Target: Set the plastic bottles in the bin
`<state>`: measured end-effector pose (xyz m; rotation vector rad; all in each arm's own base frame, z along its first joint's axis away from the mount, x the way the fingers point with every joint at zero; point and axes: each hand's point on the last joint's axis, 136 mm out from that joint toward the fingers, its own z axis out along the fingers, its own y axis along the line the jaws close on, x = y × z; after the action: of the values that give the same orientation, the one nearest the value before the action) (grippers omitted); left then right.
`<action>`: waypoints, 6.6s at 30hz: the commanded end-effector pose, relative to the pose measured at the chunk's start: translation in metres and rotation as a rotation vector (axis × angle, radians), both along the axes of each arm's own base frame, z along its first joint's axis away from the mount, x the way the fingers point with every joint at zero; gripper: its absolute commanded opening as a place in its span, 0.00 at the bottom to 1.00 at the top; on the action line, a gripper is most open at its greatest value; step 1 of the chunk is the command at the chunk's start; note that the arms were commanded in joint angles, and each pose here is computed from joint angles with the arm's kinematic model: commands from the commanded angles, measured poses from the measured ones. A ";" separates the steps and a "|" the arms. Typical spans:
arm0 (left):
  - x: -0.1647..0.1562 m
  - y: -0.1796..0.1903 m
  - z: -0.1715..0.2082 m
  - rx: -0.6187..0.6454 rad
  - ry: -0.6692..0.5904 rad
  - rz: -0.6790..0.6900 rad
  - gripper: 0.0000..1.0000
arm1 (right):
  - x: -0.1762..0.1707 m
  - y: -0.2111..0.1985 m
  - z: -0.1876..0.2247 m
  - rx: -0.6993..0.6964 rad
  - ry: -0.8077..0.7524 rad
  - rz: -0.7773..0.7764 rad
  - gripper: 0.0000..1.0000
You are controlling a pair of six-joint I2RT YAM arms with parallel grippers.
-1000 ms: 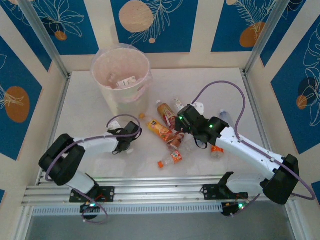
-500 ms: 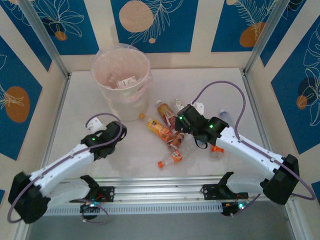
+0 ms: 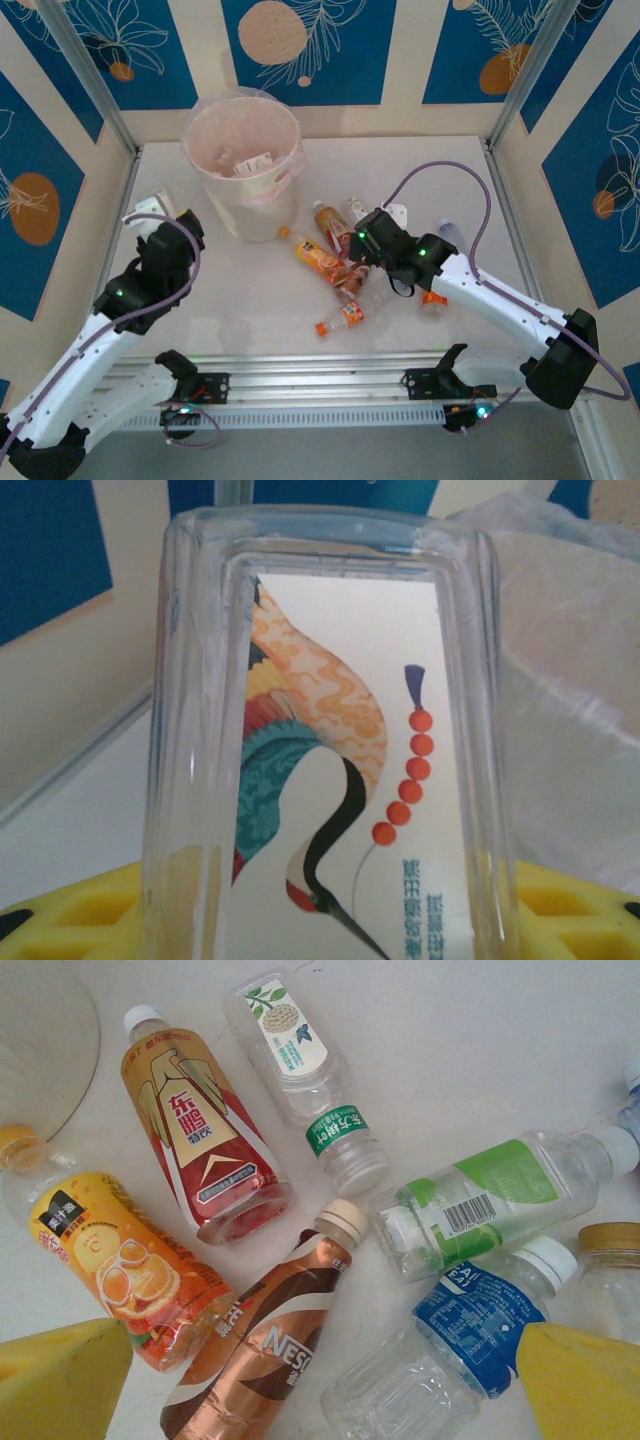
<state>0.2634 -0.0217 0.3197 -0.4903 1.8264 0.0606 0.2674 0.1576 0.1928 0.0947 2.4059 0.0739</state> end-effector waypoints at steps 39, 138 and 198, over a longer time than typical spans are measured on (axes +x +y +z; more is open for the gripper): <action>0.232 -0.127 0.045 0.179 0.210 -1.162 0.46 | -0.013 -0.023 0.028 0.034 -0.041 -0.061 0.99; 0.082 -0.212 0.096 0.275 0.082 -0.975 0.98 | -0.022 -0.072 0.004 -0.027 0.012 -0.244 0.99; -0.099 -0.354 -0.269 0.509 0.860 -1.091 0.80 | -0.016 -0.142 -0.024 0.040 0.144 -0.424 0.99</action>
<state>0.1642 -0.3717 0.0505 1.0554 2.5615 -0.0444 0.2510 0.0145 0.1671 0.6522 2.4827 -0.1126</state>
